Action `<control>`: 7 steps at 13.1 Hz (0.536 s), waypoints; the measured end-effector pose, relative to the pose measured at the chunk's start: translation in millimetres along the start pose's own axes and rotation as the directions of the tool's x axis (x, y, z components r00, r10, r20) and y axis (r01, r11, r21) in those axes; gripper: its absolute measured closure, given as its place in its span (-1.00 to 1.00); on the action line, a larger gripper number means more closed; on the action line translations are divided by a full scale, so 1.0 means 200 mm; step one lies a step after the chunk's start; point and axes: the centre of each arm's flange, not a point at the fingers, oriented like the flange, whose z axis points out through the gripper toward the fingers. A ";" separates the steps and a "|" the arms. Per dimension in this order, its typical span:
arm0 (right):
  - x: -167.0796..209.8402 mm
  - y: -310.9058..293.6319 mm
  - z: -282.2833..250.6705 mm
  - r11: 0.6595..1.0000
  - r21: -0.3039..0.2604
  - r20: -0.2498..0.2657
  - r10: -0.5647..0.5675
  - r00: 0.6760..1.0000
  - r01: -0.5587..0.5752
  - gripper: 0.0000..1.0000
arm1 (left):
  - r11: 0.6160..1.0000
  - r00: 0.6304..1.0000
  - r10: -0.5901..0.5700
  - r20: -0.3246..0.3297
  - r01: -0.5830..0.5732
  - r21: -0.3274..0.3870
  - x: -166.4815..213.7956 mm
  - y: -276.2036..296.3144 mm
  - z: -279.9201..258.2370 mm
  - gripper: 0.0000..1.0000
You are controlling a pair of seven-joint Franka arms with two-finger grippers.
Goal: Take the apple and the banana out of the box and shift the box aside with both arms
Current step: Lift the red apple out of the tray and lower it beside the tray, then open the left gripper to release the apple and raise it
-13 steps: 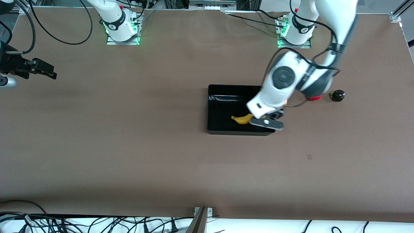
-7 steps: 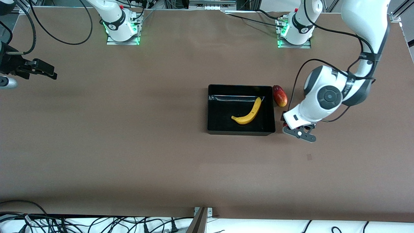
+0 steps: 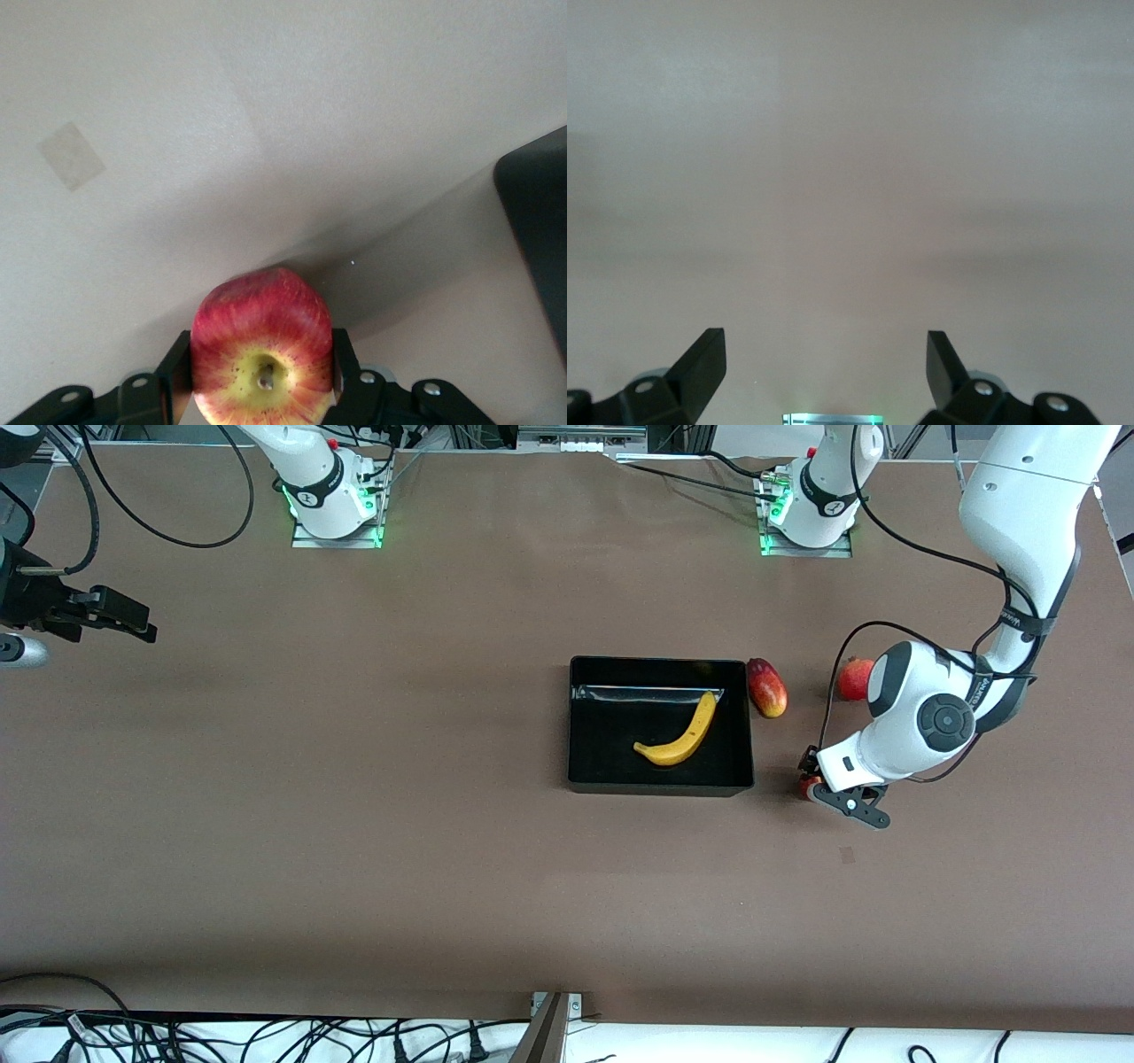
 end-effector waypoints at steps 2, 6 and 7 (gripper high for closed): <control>0.00 0.00 0.00 1.000 0.000 0.000 0.000 1.000 0.000 -1.00 | 1.000 1.000 0.002 -0.001 -0.002 0.000 0.00 0.00 0.00 -0.29; 0.00 0.00 0.00 1.000 0.000 0.001 0.000 1.000 0.000 -1.00 | 1.000 1.000 0.002 -0.008 -0.002 0.005 0.01 0.00 -0.03 -0.78; 0.00 0.00 0.00 1.000 0.000 0.001 0.000 1.000 0.000 -1.00 | 1.000 1.000 0.000 -0.012 0.000 0.006 0.02 0.01 -0.08 -0.97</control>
